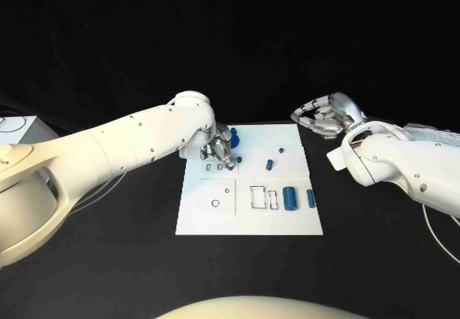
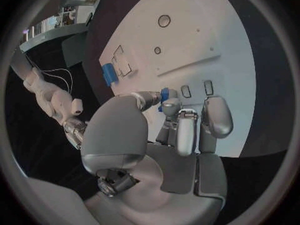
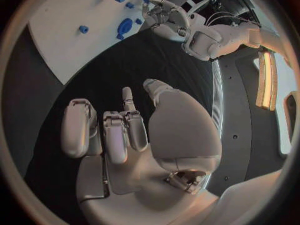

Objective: Assemble the parts on the task board

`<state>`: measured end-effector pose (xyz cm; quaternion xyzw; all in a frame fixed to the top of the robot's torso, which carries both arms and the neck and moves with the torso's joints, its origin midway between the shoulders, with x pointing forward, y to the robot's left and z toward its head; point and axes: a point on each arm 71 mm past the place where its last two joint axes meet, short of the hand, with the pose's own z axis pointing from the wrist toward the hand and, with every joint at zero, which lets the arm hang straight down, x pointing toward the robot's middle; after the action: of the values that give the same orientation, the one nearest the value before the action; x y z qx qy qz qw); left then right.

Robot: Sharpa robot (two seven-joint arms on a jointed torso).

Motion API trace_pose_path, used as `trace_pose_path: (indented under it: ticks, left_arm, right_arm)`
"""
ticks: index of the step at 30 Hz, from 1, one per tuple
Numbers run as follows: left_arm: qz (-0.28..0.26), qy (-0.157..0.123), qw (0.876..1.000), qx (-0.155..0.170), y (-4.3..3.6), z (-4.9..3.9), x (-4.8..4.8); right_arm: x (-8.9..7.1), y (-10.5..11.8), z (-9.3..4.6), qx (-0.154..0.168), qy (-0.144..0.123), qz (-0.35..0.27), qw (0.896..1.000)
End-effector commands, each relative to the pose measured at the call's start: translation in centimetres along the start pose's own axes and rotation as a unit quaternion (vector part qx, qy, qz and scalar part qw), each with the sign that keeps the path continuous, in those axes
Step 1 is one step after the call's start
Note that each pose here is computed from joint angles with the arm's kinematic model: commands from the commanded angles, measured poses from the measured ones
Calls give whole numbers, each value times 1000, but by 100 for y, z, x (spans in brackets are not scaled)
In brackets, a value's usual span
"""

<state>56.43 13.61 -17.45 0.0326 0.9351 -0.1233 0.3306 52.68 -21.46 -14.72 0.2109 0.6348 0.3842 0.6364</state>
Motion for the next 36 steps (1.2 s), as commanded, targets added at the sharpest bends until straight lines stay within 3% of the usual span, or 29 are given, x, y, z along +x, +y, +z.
trace_pose_path:
  ticks: [1,17,36]
  left_arm:
    - [-13,-2,1000,18,-31,-1,-1]
    - [-55,-27,998,27,27,-62,-20]
    - [-140,-112,983,34,266,-272,-15]
  right_arm:
    - [12,4,3,0,9,-2,1000]
    - [-1,-25,-1,7,13,-4,1000]
    - [-68,-89,-22,15,10,-8,1000]
